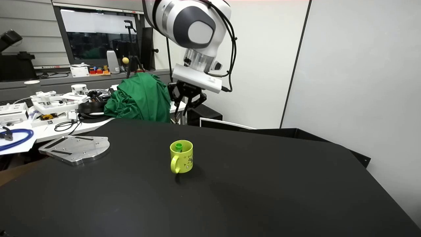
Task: Remove and then put back the glue stick in the mug
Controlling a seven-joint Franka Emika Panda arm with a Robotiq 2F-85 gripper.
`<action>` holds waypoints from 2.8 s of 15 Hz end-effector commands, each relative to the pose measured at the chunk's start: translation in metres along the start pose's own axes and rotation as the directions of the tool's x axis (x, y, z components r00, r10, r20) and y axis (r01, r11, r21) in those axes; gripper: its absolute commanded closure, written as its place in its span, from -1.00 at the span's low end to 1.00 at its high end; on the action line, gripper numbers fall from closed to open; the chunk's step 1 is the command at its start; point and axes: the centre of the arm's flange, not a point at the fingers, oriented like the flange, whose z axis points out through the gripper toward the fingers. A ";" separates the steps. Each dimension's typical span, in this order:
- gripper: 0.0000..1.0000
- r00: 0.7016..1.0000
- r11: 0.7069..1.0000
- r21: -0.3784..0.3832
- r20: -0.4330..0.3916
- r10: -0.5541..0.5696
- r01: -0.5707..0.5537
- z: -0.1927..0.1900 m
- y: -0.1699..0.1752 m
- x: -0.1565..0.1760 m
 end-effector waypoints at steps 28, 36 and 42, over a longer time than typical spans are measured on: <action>-1.00 0.979 0.912 -0.359 0.108 -0.173 0.200 0.111 -0.069 -0.008; -1.00 0.983 0.914 -0.374 0.146 -0.110 0.158 0.108 -0.049 -0.021; -1.00 0.985 0.926 -0.356 0.156 -0.078 0.129 0.112 -0.037 -0.026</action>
